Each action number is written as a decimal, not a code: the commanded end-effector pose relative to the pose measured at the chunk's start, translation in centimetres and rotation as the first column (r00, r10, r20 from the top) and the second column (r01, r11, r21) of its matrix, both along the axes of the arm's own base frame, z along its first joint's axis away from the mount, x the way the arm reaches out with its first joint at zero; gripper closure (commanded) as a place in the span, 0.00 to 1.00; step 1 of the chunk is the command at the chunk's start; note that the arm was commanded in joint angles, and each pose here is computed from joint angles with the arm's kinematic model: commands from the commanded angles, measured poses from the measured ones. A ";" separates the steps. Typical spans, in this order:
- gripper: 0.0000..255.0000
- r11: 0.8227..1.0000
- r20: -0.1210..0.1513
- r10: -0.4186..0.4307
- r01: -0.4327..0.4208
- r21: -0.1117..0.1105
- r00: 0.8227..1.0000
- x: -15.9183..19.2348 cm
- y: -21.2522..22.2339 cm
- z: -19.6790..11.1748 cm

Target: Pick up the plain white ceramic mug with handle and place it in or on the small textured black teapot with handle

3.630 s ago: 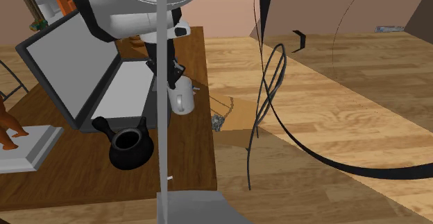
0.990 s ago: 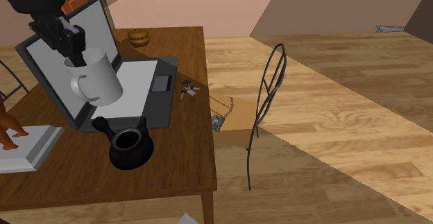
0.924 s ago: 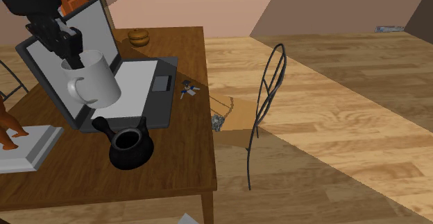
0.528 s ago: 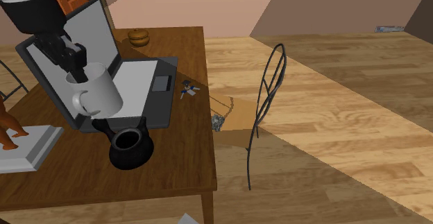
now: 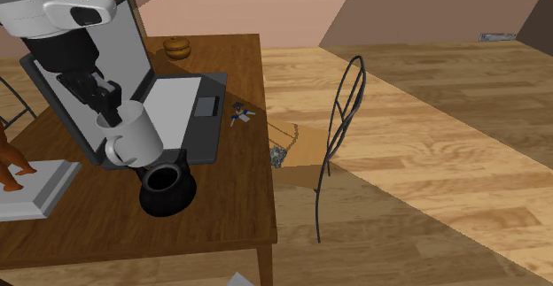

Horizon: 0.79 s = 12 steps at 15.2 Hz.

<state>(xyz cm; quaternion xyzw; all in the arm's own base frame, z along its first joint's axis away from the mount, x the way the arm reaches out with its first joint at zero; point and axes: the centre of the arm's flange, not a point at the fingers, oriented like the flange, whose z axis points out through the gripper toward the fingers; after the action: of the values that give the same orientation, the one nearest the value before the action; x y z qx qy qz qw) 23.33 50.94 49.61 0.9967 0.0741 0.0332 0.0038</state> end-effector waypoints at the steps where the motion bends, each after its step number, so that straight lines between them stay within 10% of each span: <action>1: 1.00 1.000 0.000 0.000 0.000 0.000 1.000 -0.1 0.0 -1.1; 12: 1.00 1.000 0.000 0.000 0.000 0.000 1.000 -0.1 0.0 -3.3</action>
<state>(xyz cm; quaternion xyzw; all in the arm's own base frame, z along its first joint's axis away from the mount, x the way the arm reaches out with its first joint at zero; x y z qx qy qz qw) 23.25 50.93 46.28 0.9967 0.0741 0.0333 0.0037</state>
